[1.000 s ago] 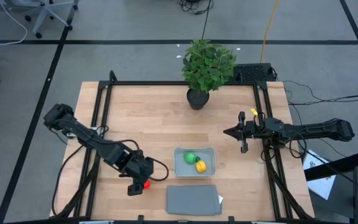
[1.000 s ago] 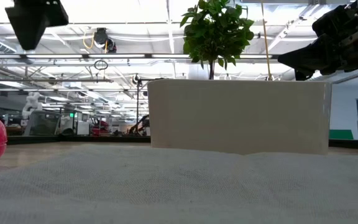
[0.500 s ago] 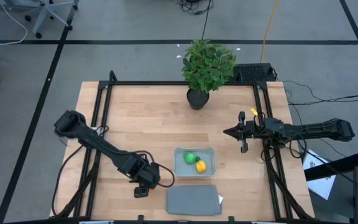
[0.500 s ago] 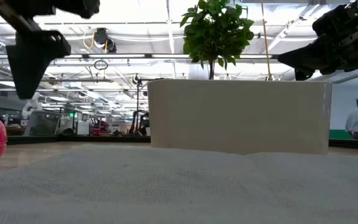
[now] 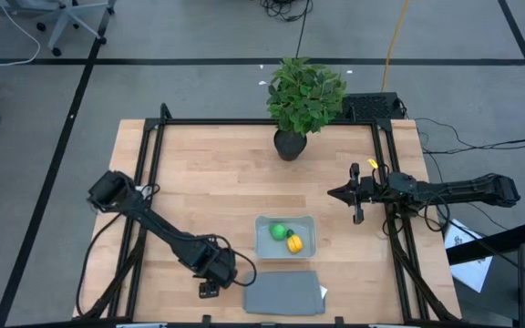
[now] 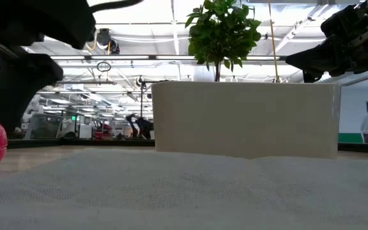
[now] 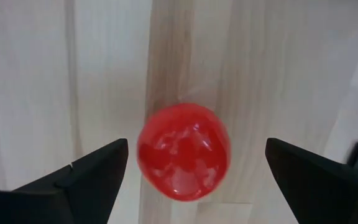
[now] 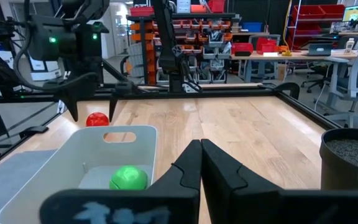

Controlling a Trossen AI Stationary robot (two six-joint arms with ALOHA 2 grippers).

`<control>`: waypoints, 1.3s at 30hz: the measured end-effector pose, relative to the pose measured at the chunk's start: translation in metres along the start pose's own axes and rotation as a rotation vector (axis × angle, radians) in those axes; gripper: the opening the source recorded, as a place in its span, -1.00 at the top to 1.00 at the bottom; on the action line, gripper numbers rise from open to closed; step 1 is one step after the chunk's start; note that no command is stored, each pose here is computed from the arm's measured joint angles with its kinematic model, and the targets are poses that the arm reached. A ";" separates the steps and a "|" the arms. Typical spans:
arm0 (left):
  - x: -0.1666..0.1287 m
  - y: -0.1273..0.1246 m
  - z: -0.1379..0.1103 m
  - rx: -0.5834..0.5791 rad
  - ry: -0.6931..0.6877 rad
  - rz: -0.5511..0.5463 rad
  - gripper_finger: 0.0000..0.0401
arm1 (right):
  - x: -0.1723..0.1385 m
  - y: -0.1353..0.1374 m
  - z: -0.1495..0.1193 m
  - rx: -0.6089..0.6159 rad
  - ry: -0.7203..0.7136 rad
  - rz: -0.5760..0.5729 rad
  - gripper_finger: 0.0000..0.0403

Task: Pick and placing Produce into tupperware
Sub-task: Put the tomato into the bin

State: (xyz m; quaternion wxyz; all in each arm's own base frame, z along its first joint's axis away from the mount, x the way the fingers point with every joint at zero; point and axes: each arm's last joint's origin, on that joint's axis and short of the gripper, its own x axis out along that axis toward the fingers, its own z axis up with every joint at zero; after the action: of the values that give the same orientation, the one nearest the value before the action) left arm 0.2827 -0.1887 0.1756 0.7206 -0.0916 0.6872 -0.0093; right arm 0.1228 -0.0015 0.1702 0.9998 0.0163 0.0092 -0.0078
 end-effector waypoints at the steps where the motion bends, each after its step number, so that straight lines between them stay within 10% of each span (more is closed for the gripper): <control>1: 0.001 -0.002 -0.001 0.000 -0.001 0.000 -0.92 | 0.000 0.000 0.000 0.000 0.000 0.000 1.00; 39: 0.033 0.009 -0.018 0.008 -0.081 0.075 -0.72 | 0.000 0.000 0.000 0.001 -0.003 0.000 1.00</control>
State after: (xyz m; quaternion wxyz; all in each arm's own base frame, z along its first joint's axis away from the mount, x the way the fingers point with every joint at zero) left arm 0.2659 -0.1869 0.1408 0.7479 -0.0634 0.6605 0.0188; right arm 0.1228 -0.0015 0.1705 0.9998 0.0167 0.0075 -0.0077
